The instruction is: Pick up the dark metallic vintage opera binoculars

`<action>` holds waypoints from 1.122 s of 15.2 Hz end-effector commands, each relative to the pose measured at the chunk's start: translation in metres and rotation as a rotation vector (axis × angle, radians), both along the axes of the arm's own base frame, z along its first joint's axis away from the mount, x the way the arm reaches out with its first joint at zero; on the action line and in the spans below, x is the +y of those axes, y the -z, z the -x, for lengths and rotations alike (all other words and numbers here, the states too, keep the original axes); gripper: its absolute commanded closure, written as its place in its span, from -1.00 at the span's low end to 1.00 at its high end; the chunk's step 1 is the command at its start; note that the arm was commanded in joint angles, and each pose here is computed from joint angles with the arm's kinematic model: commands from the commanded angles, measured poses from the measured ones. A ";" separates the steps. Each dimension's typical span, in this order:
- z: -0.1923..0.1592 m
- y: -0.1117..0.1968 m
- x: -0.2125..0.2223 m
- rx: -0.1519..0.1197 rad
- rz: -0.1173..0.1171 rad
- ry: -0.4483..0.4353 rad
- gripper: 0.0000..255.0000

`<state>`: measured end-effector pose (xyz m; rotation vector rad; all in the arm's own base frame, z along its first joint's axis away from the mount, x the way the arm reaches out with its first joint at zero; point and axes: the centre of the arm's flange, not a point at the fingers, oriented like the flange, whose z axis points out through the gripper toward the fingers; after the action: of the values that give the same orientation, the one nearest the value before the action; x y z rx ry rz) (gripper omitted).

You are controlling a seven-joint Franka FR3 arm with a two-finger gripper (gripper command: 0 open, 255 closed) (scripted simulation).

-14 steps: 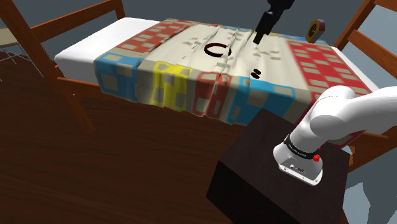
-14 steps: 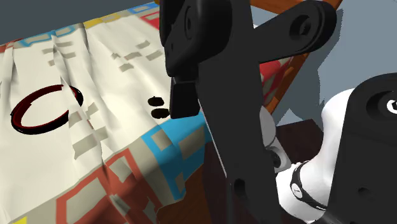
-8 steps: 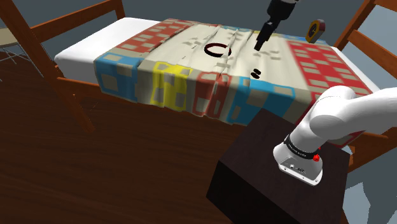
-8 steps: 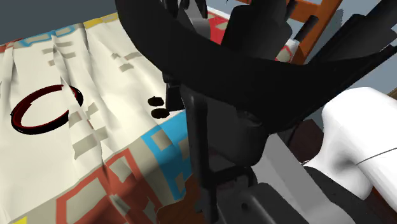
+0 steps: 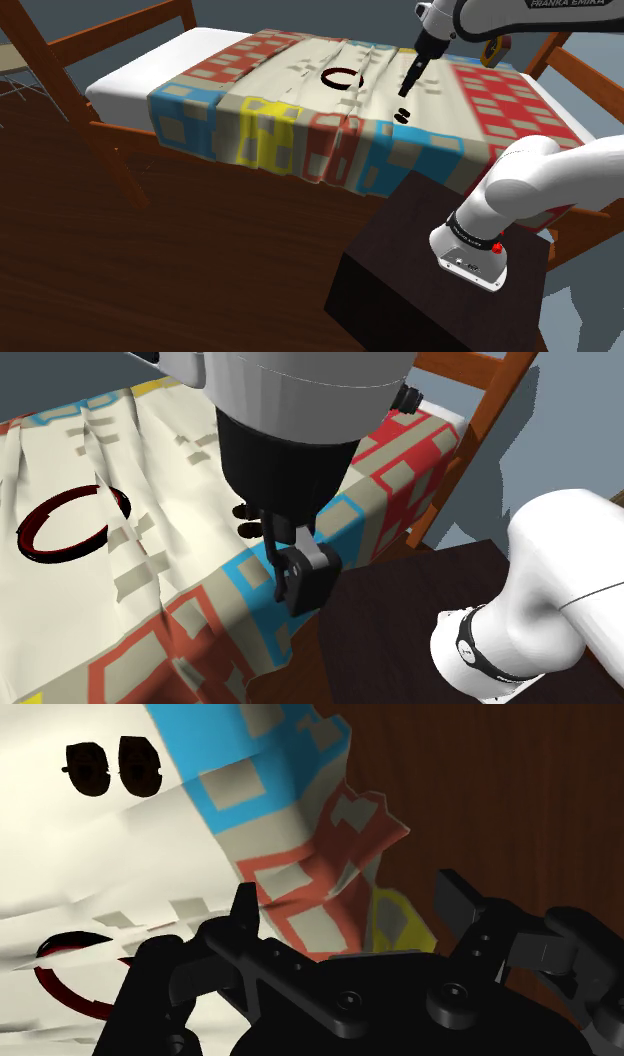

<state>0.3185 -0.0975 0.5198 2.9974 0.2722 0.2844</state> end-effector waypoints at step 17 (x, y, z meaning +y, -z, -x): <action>-0.043 0.159 -0.166 -0.026 0.061 -0.174 -1.00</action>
<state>0.3602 -0.2558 0.3681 2.9200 0.5128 0.3224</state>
